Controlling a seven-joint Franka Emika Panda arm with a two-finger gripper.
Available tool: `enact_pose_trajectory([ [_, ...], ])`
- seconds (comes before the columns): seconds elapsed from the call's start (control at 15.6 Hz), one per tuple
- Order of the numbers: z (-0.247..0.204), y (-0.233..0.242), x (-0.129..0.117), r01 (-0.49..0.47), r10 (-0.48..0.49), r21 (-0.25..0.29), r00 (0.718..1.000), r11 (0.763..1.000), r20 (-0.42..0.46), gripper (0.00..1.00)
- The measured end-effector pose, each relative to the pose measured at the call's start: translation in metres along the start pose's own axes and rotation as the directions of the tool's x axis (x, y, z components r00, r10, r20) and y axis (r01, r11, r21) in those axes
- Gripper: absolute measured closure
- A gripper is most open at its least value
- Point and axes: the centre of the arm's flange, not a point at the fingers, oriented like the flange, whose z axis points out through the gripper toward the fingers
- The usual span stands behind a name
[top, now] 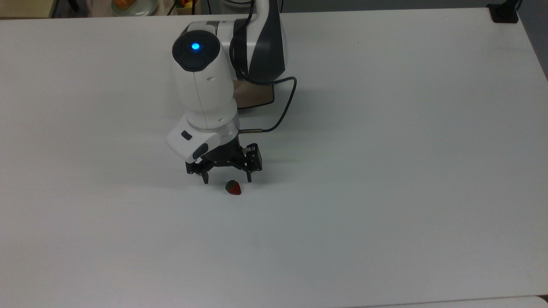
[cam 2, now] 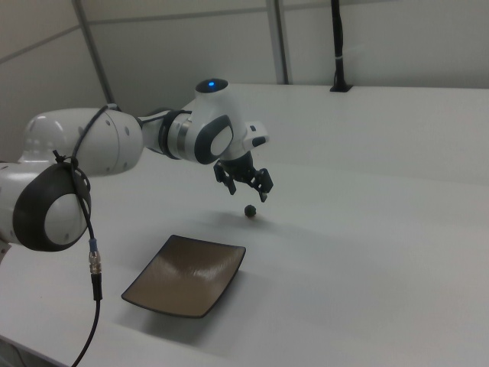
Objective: Strawberries on a ceramic plate
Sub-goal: 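Move the open gripper over the red strawberry and lower it, then close the gripper on the red strawberry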
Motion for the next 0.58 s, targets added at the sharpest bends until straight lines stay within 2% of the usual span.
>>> enact_pose_trajectory([
  [0.58, 0.031, -0.005, -0.001, 0.017, -0.017, -0.006, 1.000, 1.000, -0.021, 0.02],
])
